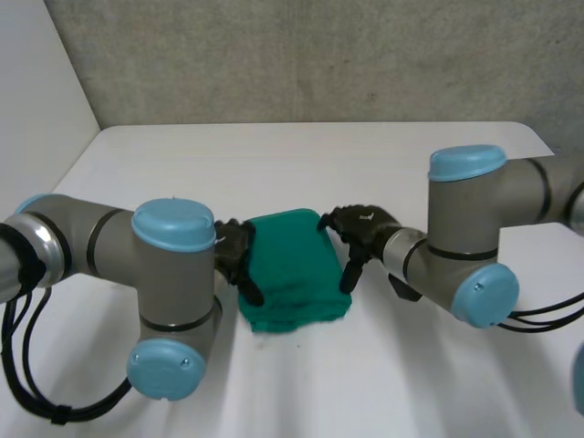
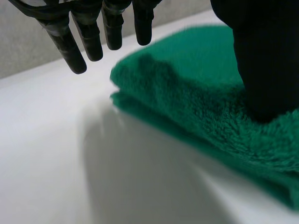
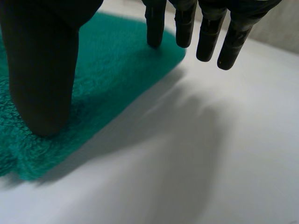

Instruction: Fold the towel.

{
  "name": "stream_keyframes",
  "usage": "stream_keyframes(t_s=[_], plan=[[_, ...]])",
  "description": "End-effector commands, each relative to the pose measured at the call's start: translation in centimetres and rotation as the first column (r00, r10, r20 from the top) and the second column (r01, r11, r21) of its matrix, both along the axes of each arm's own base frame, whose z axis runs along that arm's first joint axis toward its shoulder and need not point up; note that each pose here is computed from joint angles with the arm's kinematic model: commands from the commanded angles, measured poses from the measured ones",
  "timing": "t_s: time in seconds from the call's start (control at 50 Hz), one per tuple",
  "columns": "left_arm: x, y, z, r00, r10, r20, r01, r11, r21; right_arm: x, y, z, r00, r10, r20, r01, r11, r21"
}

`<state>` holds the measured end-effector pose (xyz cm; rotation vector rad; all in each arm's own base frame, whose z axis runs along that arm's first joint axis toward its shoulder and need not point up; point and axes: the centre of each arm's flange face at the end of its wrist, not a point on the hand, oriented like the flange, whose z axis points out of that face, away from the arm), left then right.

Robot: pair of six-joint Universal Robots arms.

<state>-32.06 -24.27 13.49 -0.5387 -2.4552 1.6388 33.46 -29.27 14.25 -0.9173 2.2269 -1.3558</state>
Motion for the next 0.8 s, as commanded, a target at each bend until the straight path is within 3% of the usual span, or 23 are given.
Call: stream_keyframes(t_s=[0.02,0.12,0.28,0.34,0.44,0.52,0.62,0.8], plan=[[0.9,0.9,-0.6,0.998,-0.012,0.057,0.011,1.0,0.019,0.7,0.2,-0.9,1.0,0.014,-0.022,-0.013,1.0,0.024],[1.0,1.1,0.1,0.996,-0.029,0.08,0.029,1.0,0.001,0.6,0.1,-0.4,1.0,0.009,-0.016,-0.009,1.0,0.013],[0.7,0.4,6.9,0.999,-0.025,-0.03,0.019,0.986,-0.163,-0.2,0.2,7.7,0.995,-0.034,0.09,0.049,0.985,-0.166],[1.5,-0.3,11.1,0.995,-0.003,-0.099,-0.022,0.967,-0.253,-1.8,-0.2,11.8,0.981,-0.127,0.15,0.166,0.943,-0.289],[4.3,-2.0,15.9,0.986,0.035,-0.163,-0.088,0.939,-0.333,-7.0,-1.0,18.5,0.906,-0.32,0.278,0.417,0.789,-0.451],[6.2,-2.0,19.4,0.979,-0.002,-0.204,-0.072,0.932,-0.356,-8.9,-0.6,21.6,0.883,-0.341,0.324,0.465,0.729,-0.502],[8.5,-2.2,22.0,0.966,0.031,-0.256,-0.123,0.928,-0.353,-9.7,-0.3,21.7,0.893,-0.348,0.285,0.447,0.752,-0.484],[9.3,-1.2,23.0,0.965,0.039,-0.259,-0.131,0.927,-0.352,-9.9,0.1,21.4,0.904,-0.335,0.265,0.425,0.777,-0.465]])
